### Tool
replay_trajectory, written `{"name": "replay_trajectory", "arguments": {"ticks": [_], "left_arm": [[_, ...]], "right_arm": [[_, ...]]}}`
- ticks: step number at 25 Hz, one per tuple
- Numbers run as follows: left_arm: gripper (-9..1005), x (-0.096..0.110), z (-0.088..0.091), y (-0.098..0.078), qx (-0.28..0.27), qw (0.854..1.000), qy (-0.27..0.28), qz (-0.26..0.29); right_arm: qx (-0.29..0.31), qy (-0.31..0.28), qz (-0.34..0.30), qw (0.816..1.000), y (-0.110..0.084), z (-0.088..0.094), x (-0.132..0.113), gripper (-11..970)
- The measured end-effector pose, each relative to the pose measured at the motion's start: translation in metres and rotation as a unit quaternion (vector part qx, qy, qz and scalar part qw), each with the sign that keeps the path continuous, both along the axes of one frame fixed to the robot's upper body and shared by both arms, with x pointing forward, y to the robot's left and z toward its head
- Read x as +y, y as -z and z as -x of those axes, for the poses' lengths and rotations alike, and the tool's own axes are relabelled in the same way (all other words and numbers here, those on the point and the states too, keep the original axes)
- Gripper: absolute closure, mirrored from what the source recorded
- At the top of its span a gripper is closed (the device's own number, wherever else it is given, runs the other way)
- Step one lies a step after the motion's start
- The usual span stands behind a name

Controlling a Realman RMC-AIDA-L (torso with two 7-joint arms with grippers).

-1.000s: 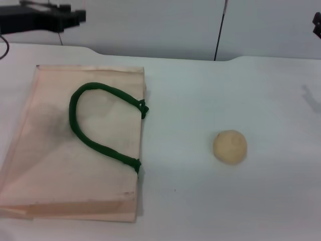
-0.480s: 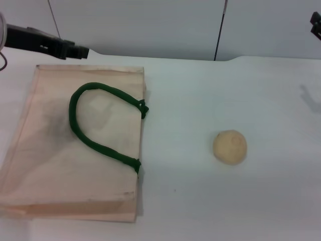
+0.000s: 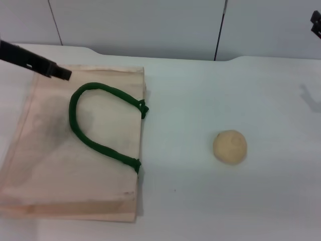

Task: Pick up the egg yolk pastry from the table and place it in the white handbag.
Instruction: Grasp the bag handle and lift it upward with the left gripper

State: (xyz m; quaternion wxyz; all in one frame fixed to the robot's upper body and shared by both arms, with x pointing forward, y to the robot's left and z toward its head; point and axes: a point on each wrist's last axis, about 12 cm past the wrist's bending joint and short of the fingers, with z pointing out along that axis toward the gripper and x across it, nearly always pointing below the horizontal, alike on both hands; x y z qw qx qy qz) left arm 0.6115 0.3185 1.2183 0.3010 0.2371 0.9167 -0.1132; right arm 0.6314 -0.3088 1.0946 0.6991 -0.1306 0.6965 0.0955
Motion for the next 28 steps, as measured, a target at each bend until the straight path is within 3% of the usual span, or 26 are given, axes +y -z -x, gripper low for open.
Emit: {"name": "replay_trajectory", "arguments": {"ticks": [10, 28], "left_arm": [[586, -0.008, -0.003, 0.019, 0.047, 0.999, 0.009, 0.003], [596, -0.008, -0.005, 0.034, 0.065, 0.995, -0.05, 0.051]], "right_arm": [[-0.002, -0.002, 0.001, 1.0, -0.001, -0.001, 0.002, 197], [-0.001, -0.002, 0.0, 1.0, -0.001, -0.001, 0.001, 198]]}}
